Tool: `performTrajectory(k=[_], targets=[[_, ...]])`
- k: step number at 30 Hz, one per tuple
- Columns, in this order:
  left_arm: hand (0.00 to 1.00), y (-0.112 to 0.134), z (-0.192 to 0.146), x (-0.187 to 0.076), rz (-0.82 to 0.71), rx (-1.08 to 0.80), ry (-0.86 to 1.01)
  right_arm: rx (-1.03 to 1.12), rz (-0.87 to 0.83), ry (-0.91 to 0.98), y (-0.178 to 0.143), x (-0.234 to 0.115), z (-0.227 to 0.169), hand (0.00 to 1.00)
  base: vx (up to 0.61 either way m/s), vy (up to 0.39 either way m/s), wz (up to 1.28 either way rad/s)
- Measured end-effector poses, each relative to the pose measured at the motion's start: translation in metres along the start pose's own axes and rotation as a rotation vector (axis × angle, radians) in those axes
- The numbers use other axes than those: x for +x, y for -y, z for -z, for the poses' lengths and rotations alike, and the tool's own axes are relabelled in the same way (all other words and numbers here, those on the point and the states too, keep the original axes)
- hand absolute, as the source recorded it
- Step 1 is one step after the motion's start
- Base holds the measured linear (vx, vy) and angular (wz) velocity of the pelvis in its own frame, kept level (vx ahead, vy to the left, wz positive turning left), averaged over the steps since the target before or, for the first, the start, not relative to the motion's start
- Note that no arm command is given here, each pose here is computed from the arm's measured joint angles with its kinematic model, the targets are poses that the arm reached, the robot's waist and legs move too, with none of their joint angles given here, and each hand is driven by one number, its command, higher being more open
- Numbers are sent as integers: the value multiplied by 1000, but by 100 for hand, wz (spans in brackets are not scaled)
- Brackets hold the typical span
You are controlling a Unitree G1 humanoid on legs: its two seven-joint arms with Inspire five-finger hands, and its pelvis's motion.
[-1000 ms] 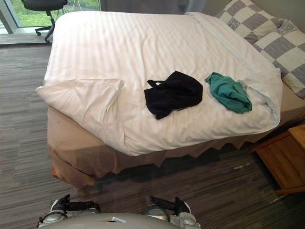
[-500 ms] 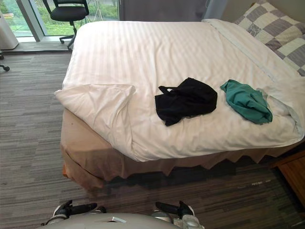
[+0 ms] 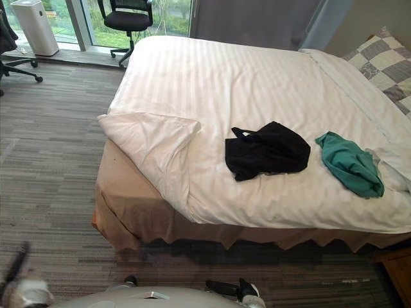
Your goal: Tidy up the quilt and then pick up the clothes from the bed and put them into the laundry hamper
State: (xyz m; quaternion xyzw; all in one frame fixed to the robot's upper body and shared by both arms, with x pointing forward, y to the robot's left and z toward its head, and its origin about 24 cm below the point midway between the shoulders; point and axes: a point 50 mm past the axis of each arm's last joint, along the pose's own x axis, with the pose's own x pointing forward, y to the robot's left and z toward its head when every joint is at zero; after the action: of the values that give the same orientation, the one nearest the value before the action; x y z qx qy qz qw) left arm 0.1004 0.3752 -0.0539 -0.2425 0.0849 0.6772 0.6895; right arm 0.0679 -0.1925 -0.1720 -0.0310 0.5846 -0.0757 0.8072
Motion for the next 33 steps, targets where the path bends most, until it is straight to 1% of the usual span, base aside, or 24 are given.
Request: performTrajectory(k=[2, 3, 4, 5, 6, 8, 10, 16, 17, 18, 19, 20, 21, 22, 23, 25, 26, 27, 29, 30, 31, 33], targets=[[100, 19, -27, 0, 65, -57, 110, -9, 0, 10, 1, -1, 1, 100, 50, -3, 4], [100, 44, -51, -6, 155, -114, 214, -10, 3, 9, 2, -1, 4, 100, 77, -3, 5], [100, 52, -57, -10, 186, -123, 242, -10, 4, 6, 2, -2, 5, 100, 100, -6, 12], [100, 66, -65, -17, 250, -99, 296, -10, 2, 1, 3, -2, 7, 100, 102, -6, 22], [100, 80, -68, -26, 307, -62, 338, -11, -6, 2, 2, -2, 7, 100, 86, -3, 25], [100, 92, -67, -35, 372, -12, 368, -12, -17, 2, 1, -2, 6, 100, 50, 0, 9], [100, 109, -64, -52, 470, 32, 395, -12, -38, 13, -1, -1, 2, 100, 32, -21, -6], [100, 136, -70, -86, 670, 149, 519, 28, -37, 28, 2, 0, -5, 100, -43, -9, -29], [100, 147, -80, -95, 711, 147, 540, 72, -24, 24, 7, 0, -4, 100, -72, 28, -45], [100, 157, -90, -98, 733, 154, 576, 88, -13, 20, 11, 0, -2, 100, -138, 23, -46], [100, 190, -125, -105, 828, 206, 716, 91, -12, -2, 18, -2, 9, 100, -133, 4, -32], [100, 201, -142, -110, 869, 239, 784, 89, -16, -10, 19, -3, 12, 100, -168, -18, -37], [100, 216, -168, -122, 917, 294, 922, 82, -17, -17, 18, -4, 14, 100, -98, -13, -30], [100, 221, -177, -130, 928, 302, 985, 89, -7, -23, 20, -5, 17, 100, -115, -24, -38], [100, 231, -185, -145, 952, 276, 1055, 109, 2, -19, 23, -5, 17, 100, -120, -33, -23], [100, 251, -180, -167, 1017, 311, 1106, 101, 7, -1, 25, -4, 11, 100, -154, -17, -8], [100, 256, -175, -173, 1056, 341, 1115, 100, 11, 11, 26, -3, 7, 100, -147, 13, -14], [100, 261, -165, -176, 1093, 425, 1139, 109, 21, 24, 28, -3, 5, 100, -120, 21, -24], [100, 263, -162, -175, 1133, 514, 1157, 120, 29, 46, 31, -4, 4, 100, -104, 15, -33], [100, 267, -171, -177, 1133, 523, 1182, 120, 28, 58, 31, -4, 2, 100, -40, -4, -31], [100, 269, -177, -180, 1143, 490, 1177, 122, 22, 62, 29, -4, 1, 100, 3, -13, -29], [100, 274, -164, -195, 1182, 405, 1142, 124, 18, 66, 24, -4, -1, 100, 19, -15, -10]])
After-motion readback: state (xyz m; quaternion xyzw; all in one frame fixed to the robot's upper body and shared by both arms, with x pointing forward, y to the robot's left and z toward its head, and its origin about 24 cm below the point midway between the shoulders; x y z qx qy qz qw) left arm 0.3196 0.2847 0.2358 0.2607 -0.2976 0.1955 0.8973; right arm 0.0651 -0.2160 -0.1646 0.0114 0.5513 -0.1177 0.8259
